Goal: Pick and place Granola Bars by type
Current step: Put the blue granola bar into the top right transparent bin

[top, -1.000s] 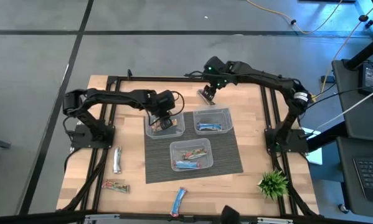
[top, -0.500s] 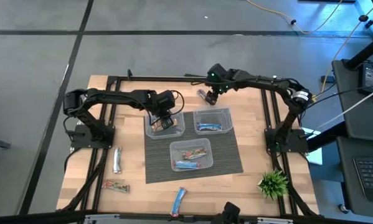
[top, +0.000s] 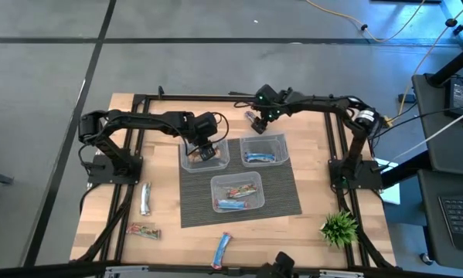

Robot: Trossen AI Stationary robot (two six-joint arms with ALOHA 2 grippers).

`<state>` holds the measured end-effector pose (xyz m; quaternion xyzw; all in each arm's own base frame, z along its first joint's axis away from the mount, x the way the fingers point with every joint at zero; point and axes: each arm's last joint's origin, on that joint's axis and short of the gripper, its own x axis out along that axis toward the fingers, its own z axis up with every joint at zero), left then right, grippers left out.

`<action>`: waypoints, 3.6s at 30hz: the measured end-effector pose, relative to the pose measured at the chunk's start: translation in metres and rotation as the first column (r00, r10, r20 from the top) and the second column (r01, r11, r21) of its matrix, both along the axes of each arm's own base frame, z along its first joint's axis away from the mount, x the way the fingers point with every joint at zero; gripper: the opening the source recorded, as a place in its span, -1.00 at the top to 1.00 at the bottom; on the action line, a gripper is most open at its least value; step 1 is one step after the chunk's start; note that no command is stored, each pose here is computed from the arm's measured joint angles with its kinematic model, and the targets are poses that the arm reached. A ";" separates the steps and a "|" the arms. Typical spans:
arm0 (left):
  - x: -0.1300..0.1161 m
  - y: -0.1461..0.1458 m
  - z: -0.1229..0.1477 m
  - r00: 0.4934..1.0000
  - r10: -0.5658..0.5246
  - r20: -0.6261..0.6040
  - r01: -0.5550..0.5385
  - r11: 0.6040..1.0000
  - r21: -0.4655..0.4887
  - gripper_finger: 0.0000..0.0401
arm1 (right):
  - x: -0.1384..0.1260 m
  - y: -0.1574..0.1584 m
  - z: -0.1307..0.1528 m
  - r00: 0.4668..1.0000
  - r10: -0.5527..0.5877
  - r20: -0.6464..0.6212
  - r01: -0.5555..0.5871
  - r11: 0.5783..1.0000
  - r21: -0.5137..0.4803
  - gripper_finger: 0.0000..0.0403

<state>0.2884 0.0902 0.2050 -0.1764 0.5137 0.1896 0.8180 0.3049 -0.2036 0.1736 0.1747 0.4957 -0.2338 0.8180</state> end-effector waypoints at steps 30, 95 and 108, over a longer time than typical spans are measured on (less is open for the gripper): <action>-0.001 -0.001 0.000 1.000 -0.005 -0.005 0.005 1.000 -0.005 0.16 | 0.017 -0.013 0.008 0.990 -0.144 0.016 0.143 0.989 0.031 -0.15; -0.096 -0.128 0.047 0.617 0.728 -0.298 -0.753 0.657 0.045 0.16 | 0.062 0.060 0.096 0.920 0.340 -0.192 -0.343 0.939 0.020 0.76; -0.124 -0.164 -0.004 0.572 0.731 -0.372 -0.774 0.631 0.049 0.16 | 0.064 0.133 0.089 0.864 0.367 -0.345 -0.343 0.930 0.130 0.76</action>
